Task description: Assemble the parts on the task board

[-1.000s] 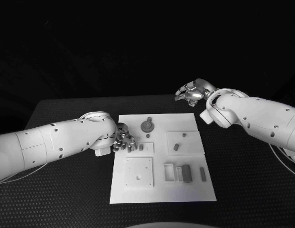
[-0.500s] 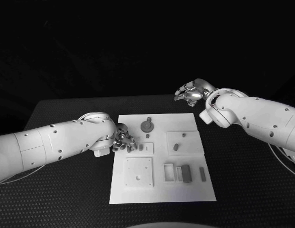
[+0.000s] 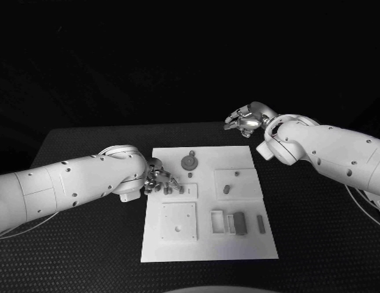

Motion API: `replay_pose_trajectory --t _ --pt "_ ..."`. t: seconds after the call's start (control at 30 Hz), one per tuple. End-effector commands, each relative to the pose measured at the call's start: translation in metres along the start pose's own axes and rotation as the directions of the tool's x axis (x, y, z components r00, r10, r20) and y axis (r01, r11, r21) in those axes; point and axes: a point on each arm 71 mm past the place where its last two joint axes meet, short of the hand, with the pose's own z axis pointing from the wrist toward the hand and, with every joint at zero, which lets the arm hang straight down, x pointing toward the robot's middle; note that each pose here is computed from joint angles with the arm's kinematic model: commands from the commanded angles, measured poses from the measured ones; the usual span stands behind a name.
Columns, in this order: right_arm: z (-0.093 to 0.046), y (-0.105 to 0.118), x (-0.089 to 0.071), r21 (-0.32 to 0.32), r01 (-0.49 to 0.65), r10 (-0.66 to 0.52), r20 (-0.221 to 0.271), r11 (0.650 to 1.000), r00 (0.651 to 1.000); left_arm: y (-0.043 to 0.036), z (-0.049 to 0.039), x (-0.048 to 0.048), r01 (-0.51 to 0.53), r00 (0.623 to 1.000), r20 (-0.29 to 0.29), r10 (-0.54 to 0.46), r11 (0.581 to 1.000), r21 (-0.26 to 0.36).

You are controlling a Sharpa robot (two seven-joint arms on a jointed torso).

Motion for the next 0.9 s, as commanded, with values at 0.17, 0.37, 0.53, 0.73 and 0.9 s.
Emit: replay_pose_trajectory --t 0.17,0.37,0.53,0.73,0.9 --pt "0.0 0.0 0.001 -0.006 -0.001 0.001 -0.012 1.0 1.0 0.0004 -0.0012 0.0012 0.028 1.0 0.006 -0.028 0.999 0.021" --pt "0.0 -0.001 0.001 -0.004 -0.001 0.001 -0.011 1.0 1.0 0.0028 -0.0049 -0.0061 0.056 0.998 0.041 -0.057 0.998 0.034" --pt "0.0 -0.002 0.001 -0.003 -0.002 0.002 -0.012 1.0 1.0 -0.0005 -0.0094 -0.0147 0.083 0.994 0.069 -0.088 0.994 0.072" --pt "-0.001 -0.003 0.001 -0.003 -0.004 0.004 -0.012 1.0 1.0 -0.0048 -0.0169 -0.0265 0.1 0.986 0.124 -0.112 0.99 0.103" --pt "-0.001 -0.003 0.001 -0.004 -0.005 0.005 -0.013 1.0 1.0 -0.0107 -0.0242 -0.0376 0.106 0.974 0.181 -0.136 0.98 0.168"
